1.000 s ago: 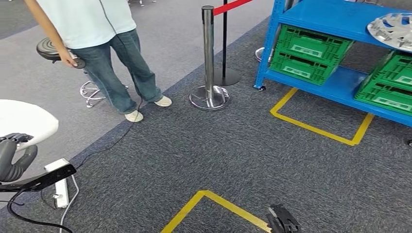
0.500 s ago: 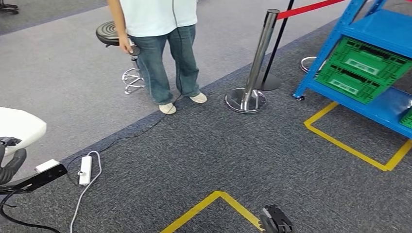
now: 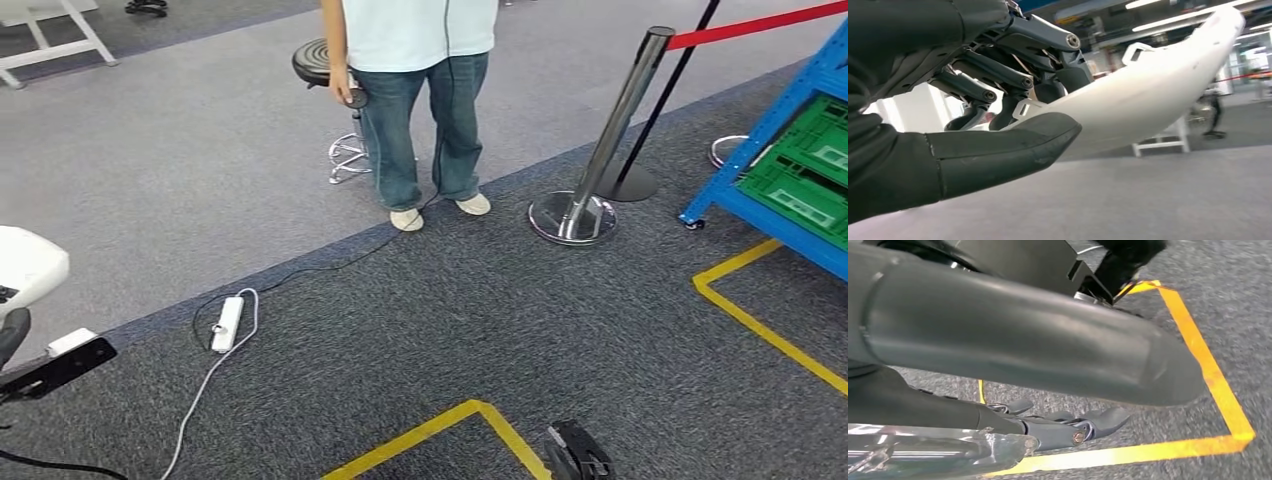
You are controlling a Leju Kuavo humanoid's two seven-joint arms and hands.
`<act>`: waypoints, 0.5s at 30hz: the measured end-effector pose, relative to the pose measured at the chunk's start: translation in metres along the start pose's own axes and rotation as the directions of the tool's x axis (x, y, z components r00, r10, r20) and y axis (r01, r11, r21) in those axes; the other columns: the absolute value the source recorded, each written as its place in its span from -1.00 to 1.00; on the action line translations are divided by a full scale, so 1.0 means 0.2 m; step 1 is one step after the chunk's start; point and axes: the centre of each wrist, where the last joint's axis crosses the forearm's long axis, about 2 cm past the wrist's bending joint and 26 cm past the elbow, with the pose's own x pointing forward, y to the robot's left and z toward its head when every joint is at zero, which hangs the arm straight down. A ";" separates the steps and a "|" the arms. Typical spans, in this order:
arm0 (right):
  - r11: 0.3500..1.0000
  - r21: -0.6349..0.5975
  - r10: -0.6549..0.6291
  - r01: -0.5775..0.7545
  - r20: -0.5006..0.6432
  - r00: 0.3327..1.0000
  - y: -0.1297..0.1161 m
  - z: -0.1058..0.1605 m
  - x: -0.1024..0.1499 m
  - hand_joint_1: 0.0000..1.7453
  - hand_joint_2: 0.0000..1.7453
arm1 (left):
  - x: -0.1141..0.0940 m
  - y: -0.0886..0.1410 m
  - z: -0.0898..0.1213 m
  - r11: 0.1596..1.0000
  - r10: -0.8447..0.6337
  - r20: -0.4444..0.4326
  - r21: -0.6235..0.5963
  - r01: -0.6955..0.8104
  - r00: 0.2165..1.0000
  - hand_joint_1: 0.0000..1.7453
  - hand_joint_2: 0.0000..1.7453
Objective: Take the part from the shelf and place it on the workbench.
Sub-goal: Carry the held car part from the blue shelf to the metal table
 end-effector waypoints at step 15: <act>1.000 -0.001 0.001 -0.001 0.004 1.000 0.00 0.00 0.01 -1.00 -1.00 | -0.01 0.01 0.00 1.000 0.003 -0.008 0.005 -0.002 1.000 0.82 1.00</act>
